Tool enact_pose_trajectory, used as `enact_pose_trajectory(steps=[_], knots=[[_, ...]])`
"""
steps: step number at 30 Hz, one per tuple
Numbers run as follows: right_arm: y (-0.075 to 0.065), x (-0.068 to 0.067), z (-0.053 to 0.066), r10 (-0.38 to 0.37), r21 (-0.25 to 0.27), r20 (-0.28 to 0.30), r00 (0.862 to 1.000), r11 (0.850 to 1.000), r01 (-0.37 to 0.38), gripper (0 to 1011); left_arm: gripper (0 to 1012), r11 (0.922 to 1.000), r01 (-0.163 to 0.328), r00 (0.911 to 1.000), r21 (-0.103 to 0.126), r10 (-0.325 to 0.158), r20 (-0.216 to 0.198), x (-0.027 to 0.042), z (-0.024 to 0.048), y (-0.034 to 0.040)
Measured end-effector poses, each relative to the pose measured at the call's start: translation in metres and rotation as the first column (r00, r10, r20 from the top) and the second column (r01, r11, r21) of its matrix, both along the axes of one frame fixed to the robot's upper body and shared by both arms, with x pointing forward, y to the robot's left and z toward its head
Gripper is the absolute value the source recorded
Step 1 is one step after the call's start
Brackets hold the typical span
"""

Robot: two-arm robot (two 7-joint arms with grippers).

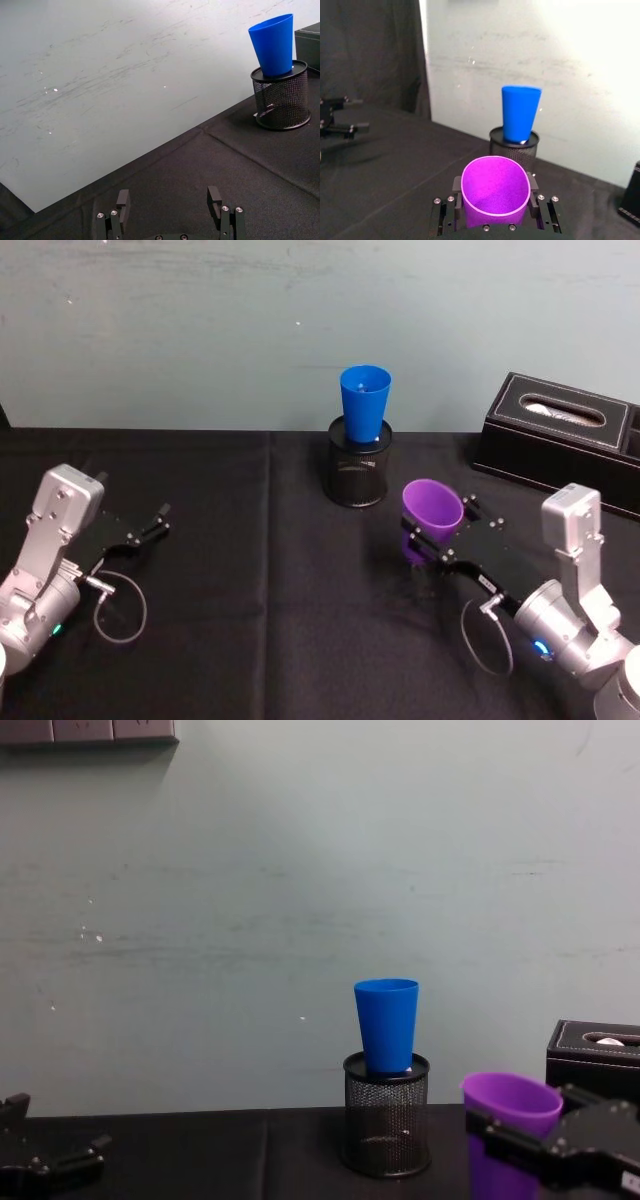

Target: Pick up one cup with a gripper and tap it against the other cup.

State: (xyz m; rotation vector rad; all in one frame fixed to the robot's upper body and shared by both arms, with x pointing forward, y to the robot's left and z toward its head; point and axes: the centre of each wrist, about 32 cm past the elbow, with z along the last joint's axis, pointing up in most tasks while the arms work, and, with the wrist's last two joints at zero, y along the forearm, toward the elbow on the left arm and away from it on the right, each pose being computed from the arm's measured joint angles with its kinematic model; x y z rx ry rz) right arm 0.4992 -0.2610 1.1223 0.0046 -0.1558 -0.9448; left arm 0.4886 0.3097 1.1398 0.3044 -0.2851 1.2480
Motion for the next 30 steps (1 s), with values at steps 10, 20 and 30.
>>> enact_pose_trajectory(steps=[10, 20, 30], knots=[[0.001, -0.004, 0.007, -0.031, 0.027, 0.046, 0.998, 0.999, 0.029, 733, 1011, 1.0, 0.0, 1.0, 0.0, 0.0, 0.0, 0.0, 0.0, 0.0], [0.002, -0.005, 0.008, -0.036, 0.012, 0.06, 0.998, 0.999, 0.035, 733, 1011, 1.0, 0.0, 1.0, 0.0, 0.0, 0.0, 0.0, 0.0, 0.0], [0.001, 0.012, 0.011, -0.019, 0.029, 0.047, 0.999, 0.999, 0.018, 733, 1012, 1.0, 0.0, 1.0, 0.0, 0.0, 0.0, 0.0, 0.0, 0.0]])
